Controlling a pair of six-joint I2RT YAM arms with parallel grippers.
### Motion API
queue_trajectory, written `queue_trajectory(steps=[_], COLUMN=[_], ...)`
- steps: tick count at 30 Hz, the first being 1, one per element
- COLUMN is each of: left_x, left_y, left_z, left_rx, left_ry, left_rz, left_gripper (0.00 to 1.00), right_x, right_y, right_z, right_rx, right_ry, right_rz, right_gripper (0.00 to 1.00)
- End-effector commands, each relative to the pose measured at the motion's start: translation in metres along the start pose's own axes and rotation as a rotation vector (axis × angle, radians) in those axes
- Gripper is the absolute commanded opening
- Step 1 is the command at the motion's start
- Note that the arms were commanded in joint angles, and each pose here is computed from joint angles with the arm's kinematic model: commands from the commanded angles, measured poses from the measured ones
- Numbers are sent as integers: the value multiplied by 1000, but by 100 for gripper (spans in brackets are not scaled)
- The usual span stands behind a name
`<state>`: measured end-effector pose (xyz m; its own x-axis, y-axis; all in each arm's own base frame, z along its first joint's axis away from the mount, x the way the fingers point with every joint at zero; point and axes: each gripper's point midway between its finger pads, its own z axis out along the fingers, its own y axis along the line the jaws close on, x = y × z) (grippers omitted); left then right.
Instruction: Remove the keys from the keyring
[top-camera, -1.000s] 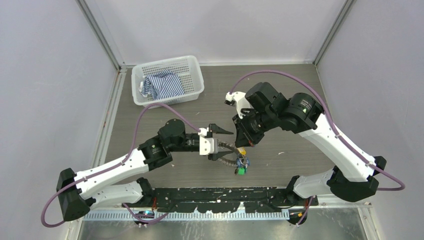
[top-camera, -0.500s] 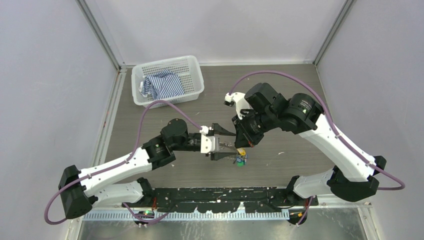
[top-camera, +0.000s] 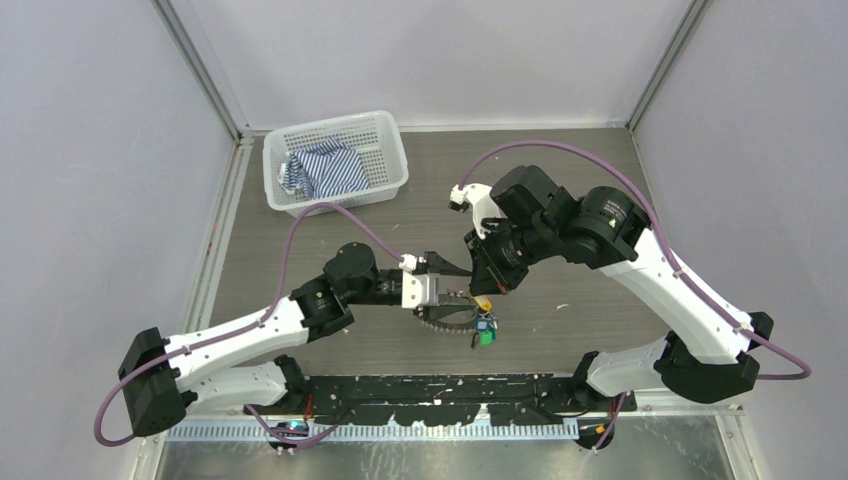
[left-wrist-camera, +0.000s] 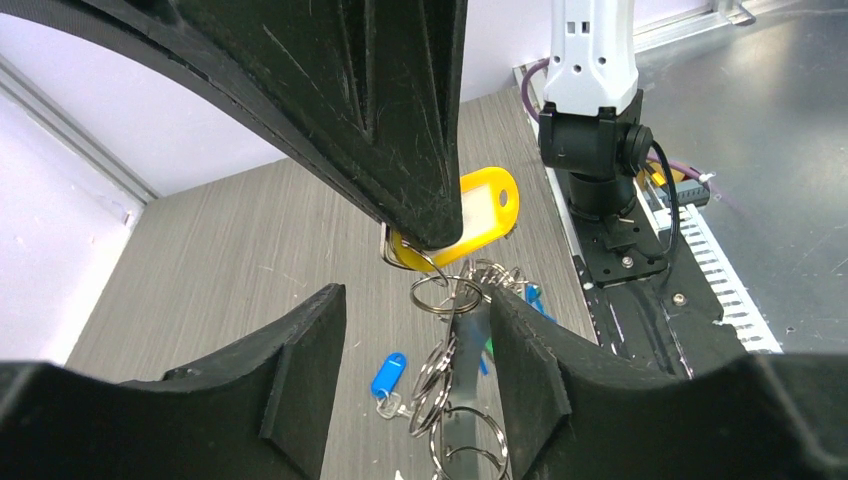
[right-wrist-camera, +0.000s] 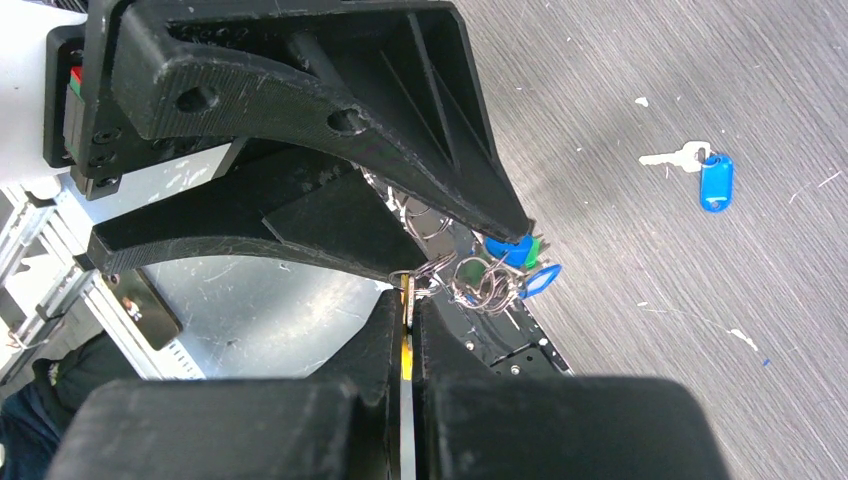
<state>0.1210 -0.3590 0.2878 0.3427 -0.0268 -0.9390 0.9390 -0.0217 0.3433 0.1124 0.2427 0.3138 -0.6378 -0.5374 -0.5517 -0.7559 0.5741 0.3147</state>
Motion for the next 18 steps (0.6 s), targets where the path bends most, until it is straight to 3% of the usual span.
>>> queue_trajectory(steps=[1, 18], left_x=[-19, -23], left_y=[5, 14], left_z=[0, -2], left_rx=[-26, -114], left_ry=[-79, -138], left_rz=[38, 90], left_gripper=[55, 51], right_x=[-19, -22], right_y=[10, 13], right_z=[-16, -15], right_rx=[-24, -30], right_ry=[-101, -93], right_rz=[-26, -25], right_gripper=[1, 1])
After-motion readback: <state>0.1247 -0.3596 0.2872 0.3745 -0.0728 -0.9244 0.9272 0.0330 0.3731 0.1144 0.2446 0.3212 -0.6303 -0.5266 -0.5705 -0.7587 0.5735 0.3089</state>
